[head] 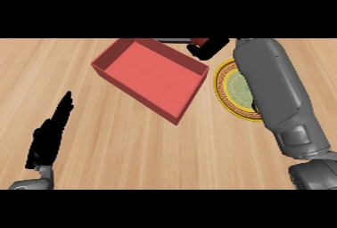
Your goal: Pick the bell pepper from the plate and place it in the cardboard box
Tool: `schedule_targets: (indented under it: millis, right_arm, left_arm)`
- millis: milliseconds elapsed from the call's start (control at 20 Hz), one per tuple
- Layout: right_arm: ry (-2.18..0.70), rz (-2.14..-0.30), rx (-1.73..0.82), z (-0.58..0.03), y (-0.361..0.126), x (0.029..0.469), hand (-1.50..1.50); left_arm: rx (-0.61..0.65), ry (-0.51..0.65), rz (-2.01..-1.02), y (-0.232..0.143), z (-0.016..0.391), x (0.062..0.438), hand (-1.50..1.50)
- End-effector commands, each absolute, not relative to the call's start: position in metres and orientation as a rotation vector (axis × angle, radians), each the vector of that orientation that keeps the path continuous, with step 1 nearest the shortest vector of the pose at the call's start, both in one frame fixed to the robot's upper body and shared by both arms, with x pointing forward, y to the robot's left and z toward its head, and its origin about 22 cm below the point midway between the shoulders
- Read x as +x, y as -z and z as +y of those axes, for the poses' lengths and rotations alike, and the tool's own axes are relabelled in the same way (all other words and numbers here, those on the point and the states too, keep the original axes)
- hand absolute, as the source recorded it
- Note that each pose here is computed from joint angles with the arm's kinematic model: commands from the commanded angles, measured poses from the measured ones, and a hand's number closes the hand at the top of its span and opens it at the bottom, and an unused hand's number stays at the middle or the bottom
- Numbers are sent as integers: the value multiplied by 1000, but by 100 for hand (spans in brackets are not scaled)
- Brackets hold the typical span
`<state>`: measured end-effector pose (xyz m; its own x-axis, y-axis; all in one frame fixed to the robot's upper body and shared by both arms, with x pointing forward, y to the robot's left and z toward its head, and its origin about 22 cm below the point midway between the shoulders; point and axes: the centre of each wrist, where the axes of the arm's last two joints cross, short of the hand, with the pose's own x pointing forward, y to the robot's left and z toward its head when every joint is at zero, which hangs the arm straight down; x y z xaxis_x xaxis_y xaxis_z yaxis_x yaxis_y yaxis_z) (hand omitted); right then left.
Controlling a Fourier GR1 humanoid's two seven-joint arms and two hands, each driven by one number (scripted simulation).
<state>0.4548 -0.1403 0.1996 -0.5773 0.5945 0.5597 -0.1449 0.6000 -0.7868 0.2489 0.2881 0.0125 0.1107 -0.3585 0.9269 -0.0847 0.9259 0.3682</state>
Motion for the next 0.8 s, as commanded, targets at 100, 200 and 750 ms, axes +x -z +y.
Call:
schedule_targets:
  millis: [100,200,750]
  right_arm:
    - [-1080,-1891,-367,-92,-215,461,150]
    - [-1092,-1880,-364,-65,-202,457,150]
    - [-1185,-1683,-435,-37,-181,458,150]
  left_arm:
    - [366,234,-1452,-1,294,252,0]
    - [368,215,-1464,-6,275,261,0]
    - [317,284,-1504,-16,264,263,0]
